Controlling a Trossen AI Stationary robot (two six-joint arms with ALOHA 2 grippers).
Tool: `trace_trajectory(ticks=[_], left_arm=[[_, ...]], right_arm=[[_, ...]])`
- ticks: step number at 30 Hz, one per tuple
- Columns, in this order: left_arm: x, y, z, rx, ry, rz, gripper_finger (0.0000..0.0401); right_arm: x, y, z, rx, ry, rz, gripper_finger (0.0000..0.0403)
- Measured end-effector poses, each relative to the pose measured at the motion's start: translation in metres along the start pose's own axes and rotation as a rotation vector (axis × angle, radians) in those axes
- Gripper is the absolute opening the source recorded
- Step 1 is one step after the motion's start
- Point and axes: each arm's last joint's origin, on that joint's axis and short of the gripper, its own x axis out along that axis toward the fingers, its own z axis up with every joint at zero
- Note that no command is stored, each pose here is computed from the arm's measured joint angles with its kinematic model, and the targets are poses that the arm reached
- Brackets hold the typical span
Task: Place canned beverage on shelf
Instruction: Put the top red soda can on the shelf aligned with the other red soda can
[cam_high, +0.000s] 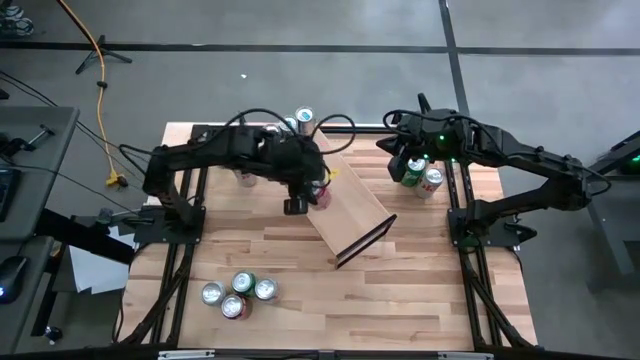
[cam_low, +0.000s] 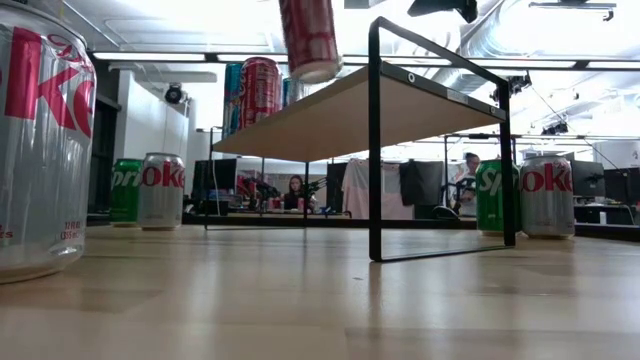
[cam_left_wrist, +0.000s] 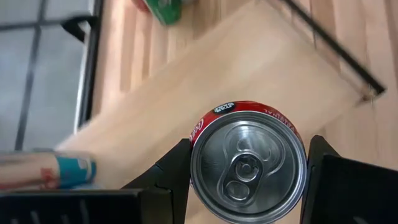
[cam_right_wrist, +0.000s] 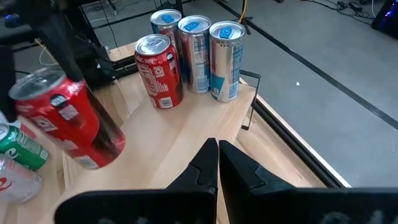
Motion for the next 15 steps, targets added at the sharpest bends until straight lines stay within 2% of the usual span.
trace_trajectory(ticks=[5, 15], left_arm=[[0.023, 0.001, 0.000, -0.022, 0.083, -0.072, 0.0117], [0.048, 0.012, 0.004, -0.056, 0.113, -0.072, 0.0118]], right_arm=[[0.000, 0.000, 0.000, 0.019, 0.000, 0.000, 0.0000], [0.000, 0.000, 0.000, 0.026, 0.000, 0.000, 0.0000]])
